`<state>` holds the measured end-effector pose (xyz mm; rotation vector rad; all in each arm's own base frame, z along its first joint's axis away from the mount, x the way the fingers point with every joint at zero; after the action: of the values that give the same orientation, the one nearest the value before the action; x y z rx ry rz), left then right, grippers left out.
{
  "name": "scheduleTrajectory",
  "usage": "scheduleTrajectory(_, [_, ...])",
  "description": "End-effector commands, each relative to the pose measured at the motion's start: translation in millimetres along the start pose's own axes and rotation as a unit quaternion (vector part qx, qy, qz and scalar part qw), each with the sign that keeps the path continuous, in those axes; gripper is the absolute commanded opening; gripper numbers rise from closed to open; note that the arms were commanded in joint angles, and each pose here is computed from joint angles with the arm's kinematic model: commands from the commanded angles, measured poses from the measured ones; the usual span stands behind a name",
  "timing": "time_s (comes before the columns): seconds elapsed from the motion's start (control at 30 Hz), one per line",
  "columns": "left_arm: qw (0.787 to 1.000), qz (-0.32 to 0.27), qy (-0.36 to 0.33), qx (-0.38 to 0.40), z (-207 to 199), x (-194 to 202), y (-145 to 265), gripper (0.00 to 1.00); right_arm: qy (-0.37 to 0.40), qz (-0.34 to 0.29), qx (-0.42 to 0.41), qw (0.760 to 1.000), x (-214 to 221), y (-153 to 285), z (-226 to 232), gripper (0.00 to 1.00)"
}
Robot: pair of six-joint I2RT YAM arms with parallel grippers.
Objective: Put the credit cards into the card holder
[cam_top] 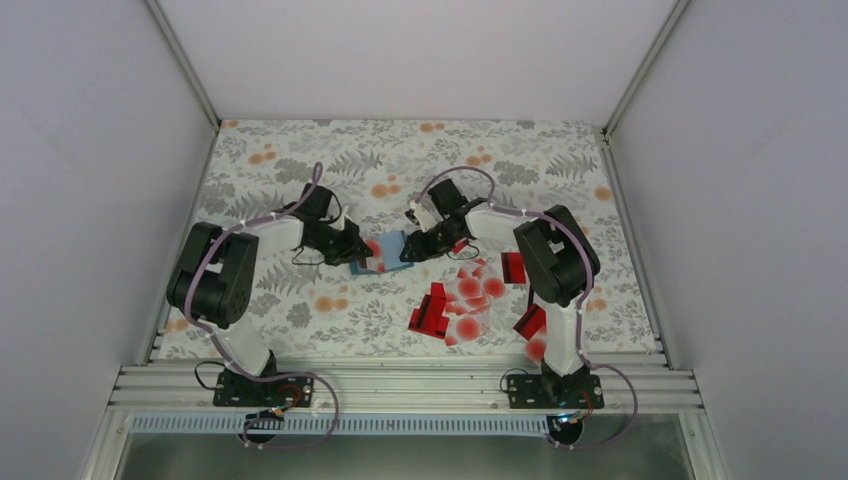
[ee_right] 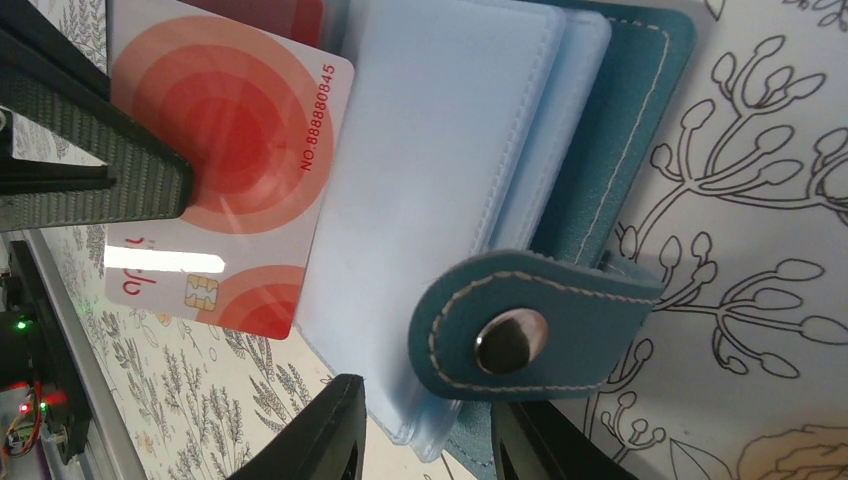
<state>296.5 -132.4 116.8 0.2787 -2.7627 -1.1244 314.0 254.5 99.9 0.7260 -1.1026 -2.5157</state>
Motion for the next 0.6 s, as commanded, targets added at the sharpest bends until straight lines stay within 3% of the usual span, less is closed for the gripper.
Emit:
scheduleTrajectory(0.0, [1.0, 0.005, -0.002, 0.012, 2, -4, -4, 0.02, -0.029, 0.055, 0.047, 0.997, 25, -24, -24, 0.33])
scheduleTrajectory(0.57, [1.0, 0.002, -0.019, 0.006, 14, -9, -2, 0.03, -0.035, 0.06, 0.044, 0.997, 29, -26, -25, 0.33])
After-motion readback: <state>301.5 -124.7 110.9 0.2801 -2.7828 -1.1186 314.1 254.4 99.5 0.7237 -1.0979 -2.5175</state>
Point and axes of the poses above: each gripper's point midway between its finger pads, its own y axis back along the fingers, its own z axis along the line the jaws close on, x = y × z, the point moved 10 cm from there along y, back along the fingers, and after that the axes turned 5 degrees about y, right-handed, at the moved point
